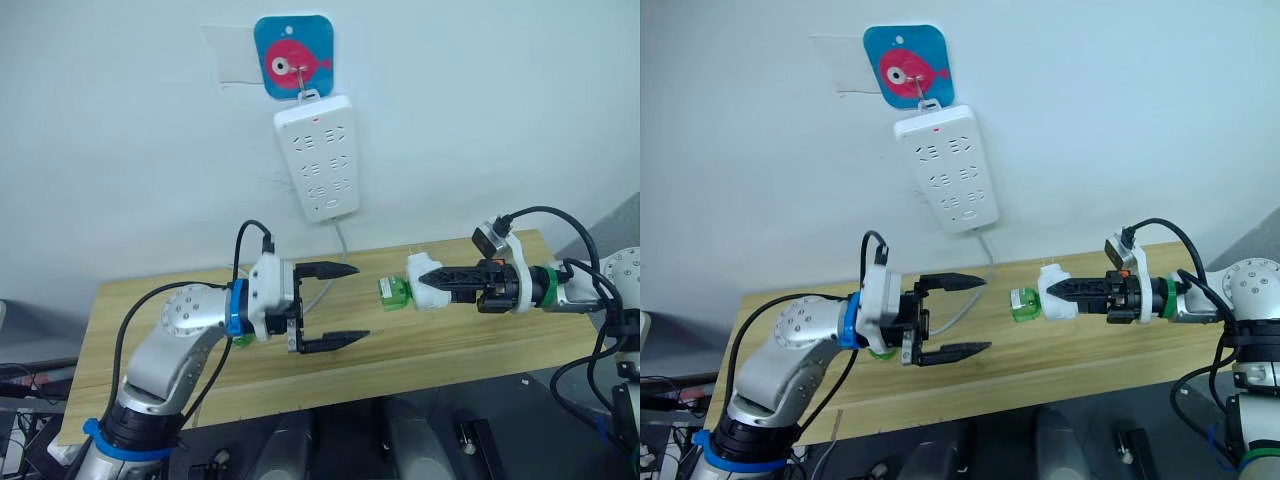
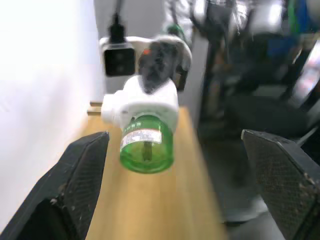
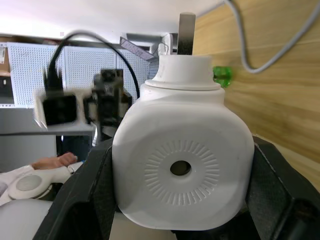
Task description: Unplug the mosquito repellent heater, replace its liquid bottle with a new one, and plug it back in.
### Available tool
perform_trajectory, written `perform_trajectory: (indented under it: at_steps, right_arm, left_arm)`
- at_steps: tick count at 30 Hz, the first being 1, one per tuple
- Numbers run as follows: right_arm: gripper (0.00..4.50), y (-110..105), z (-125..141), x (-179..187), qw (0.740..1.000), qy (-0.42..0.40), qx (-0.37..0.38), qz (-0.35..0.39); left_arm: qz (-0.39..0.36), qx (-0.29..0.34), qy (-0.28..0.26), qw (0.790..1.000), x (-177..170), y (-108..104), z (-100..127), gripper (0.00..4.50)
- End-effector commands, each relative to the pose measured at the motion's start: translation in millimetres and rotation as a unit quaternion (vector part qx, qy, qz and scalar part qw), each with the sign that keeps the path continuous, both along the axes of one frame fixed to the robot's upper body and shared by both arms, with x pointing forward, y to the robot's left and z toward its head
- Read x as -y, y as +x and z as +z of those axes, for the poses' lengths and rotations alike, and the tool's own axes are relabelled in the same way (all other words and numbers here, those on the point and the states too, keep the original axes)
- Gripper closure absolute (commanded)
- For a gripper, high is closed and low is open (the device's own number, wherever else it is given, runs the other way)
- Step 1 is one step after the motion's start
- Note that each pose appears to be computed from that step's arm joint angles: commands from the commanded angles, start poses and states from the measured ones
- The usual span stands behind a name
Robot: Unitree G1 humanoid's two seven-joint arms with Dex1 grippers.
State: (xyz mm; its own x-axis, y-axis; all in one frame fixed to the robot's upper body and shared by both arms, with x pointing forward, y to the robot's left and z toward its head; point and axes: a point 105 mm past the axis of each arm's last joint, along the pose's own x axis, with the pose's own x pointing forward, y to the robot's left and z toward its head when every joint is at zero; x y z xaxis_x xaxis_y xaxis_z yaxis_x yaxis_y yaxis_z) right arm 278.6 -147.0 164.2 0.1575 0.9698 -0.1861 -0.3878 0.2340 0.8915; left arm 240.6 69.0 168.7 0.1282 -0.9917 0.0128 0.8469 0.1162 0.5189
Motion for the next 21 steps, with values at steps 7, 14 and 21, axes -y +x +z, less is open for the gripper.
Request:
perform_trajectory:
  at_steps: [7, 14, 21]
  right_arm:
    - [1.52, -9.0, 17.0, -12.1, 0.998, 0.028, 0.029, 0.038]
    - [1.52, -11.7, 20.6, -18.5, 0.998, 0.035, 0.033, 0.05]
    - [1.52, -13.3, 24.0, -21.5, 0.997, 0.041, 0.036, 0.055]
  left_arm:
    - [0.019, 0.193, -0.024, 0.981, 15.9, 10.9, -14.1, 0.05]
    - [0.024, 0.233, -0.043, 0.971, 31.1, 16.8, -9.2, 0.05]
    - [0.02, 0.226, -0.041, 0.973, 34.1, 16.5, -14.3, 0.43]
